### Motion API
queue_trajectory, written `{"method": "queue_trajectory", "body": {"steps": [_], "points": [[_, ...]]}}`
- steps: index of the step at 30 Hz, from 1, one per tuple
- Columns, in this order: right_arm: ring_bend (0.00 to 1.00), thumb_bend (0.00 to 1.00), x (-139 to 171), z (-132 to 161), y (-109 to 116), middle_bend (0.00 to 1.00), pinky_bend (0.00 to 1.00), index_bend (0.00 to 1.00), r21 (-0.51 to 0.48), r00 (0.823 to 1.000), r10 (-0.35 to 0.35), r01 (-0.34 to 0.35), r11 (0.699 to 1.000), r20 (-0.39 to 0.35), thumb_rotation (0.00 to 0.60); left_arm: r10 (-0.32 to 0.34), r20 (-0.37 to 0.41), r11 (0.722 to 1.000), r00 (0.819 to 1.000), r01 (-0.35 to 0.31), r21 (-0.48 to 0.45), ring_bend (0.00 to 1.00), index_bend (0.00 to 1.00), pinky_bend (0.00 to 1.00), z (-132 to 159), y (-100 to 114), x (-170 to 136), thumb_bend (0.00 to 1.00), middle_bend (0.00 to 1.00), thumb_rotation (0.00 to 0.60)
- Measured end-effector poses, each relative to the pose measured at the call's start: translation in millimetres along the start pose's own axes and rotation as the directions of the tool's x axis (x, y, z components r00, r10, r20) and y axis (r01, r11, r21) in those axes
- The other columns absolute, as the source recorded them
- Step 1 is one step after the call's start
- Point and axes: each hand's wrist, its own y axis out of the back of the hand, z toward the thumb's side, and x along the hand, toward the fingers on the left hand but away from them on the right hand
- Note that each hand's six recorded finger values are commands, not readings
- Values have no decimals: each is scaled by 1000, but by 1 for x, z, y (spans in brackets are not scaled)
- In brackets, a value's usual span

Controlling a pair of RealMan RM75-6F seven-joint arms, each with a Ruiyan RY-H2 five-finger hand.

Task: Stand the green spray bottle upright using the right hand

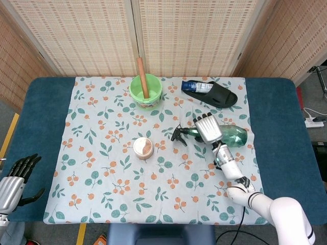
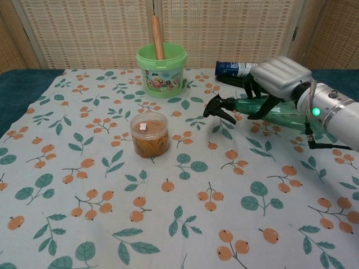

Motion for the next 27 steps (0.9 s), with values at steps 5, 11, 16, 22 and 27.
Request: {"method": "queue_trajectory", "body": {"steps": [5,11,16,22,27], "points": [[472,200,1,3,41,582,471,682,-270,980,-199,196,943,19,600,0,2,1000,1000,0,-1,0,1,0,1,0,0,255,0,600],[472,206,14,2,84,582,472,675,-657,907,-407,374,654,111,600,-1,5,1000,1000,1,-2,0,1,0,1,0,-1,255,0,600],[470,216,31,-4,87,582,471,671,-866,873,-449,366,341,192,600,-4,8,1000,1000,4,-1,0,1,0,2,-1,-1,255,0,600],[468,240,47,-19,62,582,471,672,-941,878,-407,319,110,250,600,-6,10,1000,1000,6,1,0,1,0,3,-3,0,255,0,600],[468,251,54,-29,43,582,471,679,-937,887,-385,325,128,255,600,-3,9,1000,1000,3,-1,0,1,0,2,-4,1,255,0,600]]}}
